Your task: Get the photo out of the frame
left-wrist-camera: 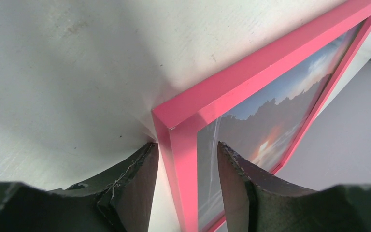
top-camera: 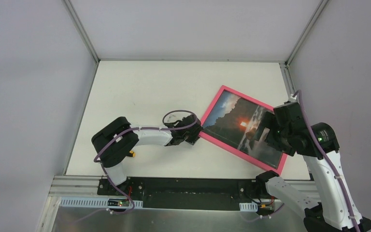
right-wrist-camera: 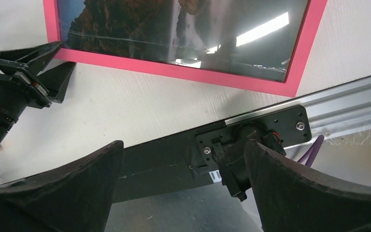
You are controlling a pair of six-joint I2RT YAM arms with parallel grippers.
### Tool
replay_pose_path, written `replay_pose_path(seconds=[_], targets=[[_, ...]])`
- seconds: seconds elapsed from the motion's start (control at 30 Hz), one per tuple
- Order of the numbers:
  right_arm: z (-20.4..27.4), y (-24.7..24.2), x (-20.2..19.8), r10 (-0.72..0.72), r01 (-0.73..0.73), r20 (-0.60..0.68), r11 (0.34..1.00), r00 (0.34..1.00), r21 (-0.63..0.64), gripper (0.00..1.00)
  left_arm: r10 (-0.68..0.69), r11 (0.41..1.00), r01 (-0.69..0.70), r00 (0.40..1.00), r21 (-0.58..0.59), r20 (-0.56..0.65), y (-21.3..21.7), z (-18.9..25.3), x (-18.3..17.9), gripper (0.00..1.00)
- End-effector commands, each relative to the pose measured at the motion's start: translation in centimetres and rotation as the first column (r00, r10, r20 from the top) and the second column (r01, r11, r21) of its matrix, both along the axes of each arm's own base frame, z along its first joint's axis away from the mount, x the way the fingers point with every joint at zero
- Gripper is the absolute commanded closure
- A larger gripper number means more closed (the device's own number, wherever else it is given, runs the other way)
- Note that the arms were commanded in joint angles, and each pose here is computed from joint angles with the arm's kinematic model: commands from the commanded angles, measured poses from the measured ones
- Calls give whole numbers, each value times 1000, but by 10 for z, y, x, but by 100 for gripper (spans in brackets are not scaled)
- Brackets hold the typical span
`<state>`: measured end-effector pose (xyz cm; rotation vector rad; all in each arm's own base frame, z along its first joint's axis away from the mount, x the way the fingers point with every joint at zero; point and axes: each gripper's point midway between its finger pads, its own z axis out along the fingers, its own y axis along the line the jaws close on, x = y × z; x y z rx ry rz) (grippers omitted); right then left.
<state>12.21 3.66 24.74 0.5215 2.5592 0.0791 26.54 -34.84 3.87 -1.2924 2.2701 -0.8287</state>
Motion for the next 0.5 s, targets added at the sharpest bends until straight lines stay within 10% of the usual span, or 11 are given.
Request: replay_pose_path(seconds=[0.0,0.47], targets=[[-8,2,-3,-9,9,-55,1000,998,0,1,51,995,-47,998,83,-42,12,-16,-2,51],[-35,23,1,94,-88,-176,995,980,42,1,-19,988,34,995,154,-94,20,-29,-6,76]])
